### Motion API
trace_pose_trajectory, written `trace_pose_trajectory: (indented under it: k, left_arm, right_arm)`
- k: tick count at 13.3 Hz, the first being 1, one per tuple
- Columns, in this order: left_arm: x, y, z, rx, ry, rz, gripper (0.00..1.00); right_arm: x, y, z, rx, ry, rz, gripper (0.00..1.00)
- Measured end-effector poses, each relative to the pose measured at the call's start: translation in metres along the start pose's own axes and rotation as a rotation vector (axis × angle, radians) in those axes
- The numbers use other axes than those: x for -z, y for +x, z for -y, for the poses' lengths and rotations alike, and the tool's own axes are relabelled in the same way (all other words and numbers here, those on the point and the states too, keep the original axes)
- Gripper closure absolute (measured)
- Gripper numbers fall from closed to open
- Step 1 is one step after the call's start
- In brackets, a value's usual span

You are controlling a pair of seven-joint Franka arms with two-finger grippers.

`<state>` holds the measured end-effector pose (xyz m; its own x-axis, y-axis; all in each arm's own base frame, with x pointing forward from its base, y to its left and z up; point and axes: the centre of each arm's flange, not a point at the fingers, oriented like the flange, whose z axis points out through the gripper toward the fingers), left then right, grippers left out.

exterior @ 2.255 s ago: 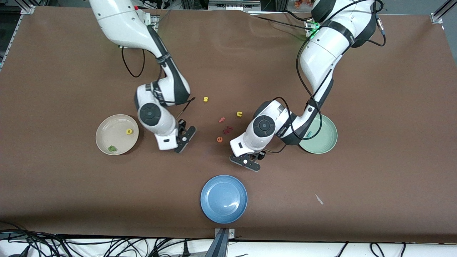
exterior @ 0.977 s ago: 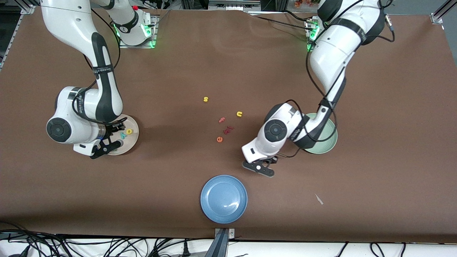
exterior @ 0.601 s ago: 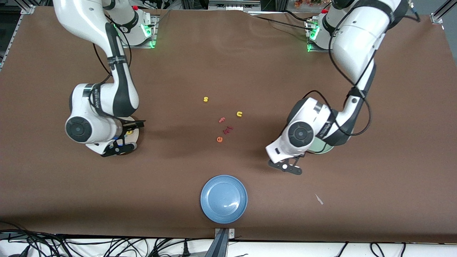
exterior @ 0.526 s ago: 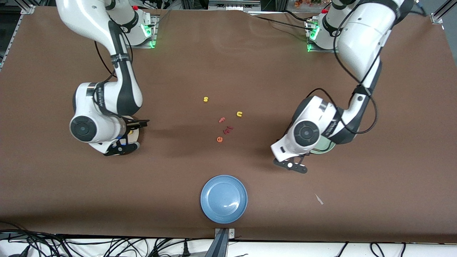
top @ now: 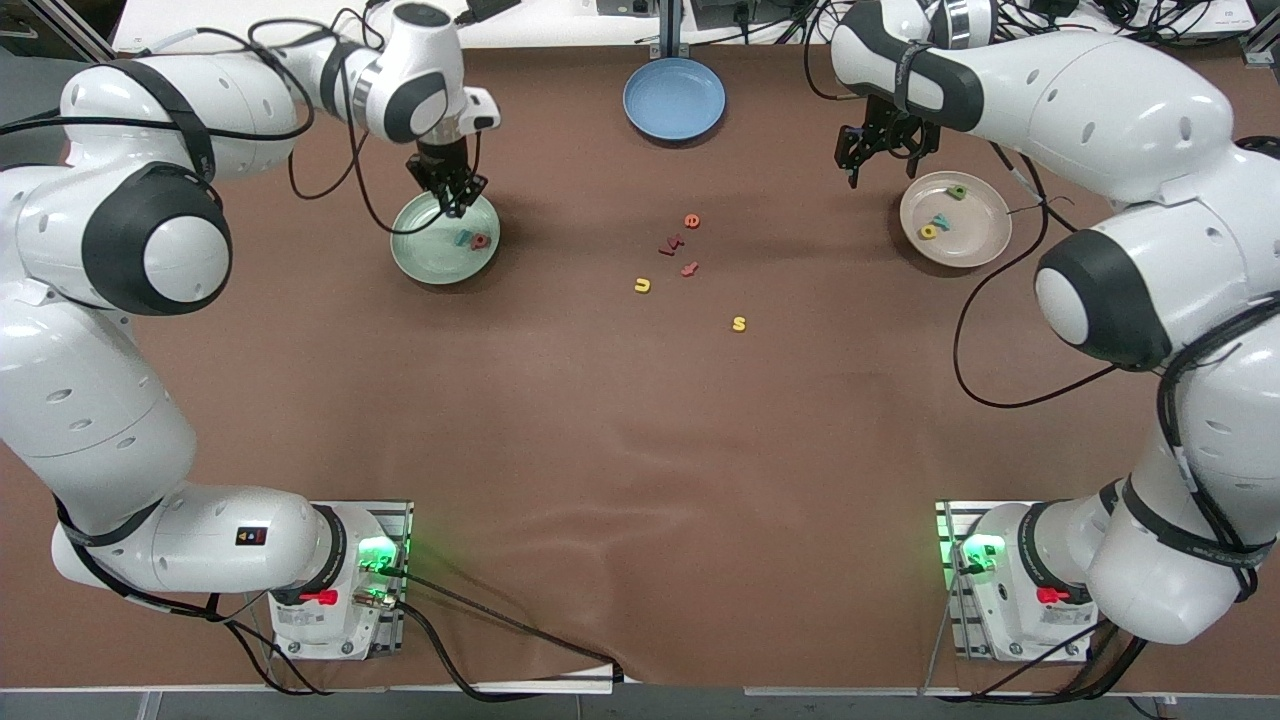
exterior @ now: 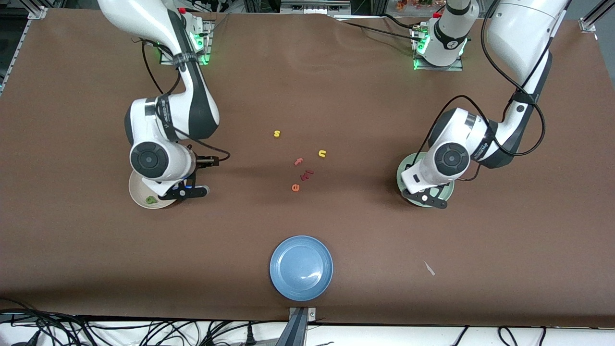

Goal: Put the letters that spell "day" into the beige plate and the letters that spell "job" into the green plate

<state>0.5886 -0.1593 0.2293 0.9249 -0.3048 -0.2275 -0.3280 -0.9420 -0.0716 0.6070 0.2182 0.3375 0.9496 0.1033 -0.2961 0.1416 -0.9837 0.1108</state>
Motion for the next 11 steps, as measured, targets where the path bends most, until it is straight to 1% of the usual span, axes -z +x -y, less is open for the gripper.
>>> trace_pose_trajectory:
  k: [1, 2, 4, 6, 8, 9, 10, 11]
  left_arm:
    - [-0.017, -0.008, 0.002, -0.007, -0.010, 0.005, 0.75]
    - [-0.030, -0.014, 0.002, -0.011, -0.016, 0.011, 0.68]
    - [-0.030, -0.016, 0.000, -0.016, -0.017, 0.006, 0.51]
    - [-0.008, -0.016, 0.002, -0.012, -0.004, -0.024, 0.31]
    - [0.034, -0.016, 0.010, 0.008, 0.018, -0.028, 0.08]
    - [0.064, -0.015, 0.014, 0.028, 0.018, -0.023, 0.01]
    - [0.103, -0.016, 0.018, 0.050, 0.011, -0.018, 0.00]
    - [0.160, -0.020, 0.026, 0.078, 0.010, -0.024, 0.00]
  right_arm:
    - [0.014, -0.007, 0.001, 0.019, -0.024, -0.015, 0.00]
    - [0.029, -0.015, 0.000, 0.043, -0.048, -0.033, 0.00]
    - [0.055, -0.027, -0.015, 0.073, -0.074, -0.065, 0.00]
    - [0.084, -0.038, -0.047, 0.056, -0.056, -0.104, 0.00]
    - [0.114, -0.054, -0.085, 0.022, -0.024, -0.149, 0.00]
    - [0.127, -0.064, -0.103, 0.001, -0.012, -0.167, 0.00]
    - [0.139, -0.075, -0.121, -0.023, -0.002, -0.177, 0.00]
    - [0.153, -0.091, -0.144, -0.048, 0.009, -0.181, 0.00]
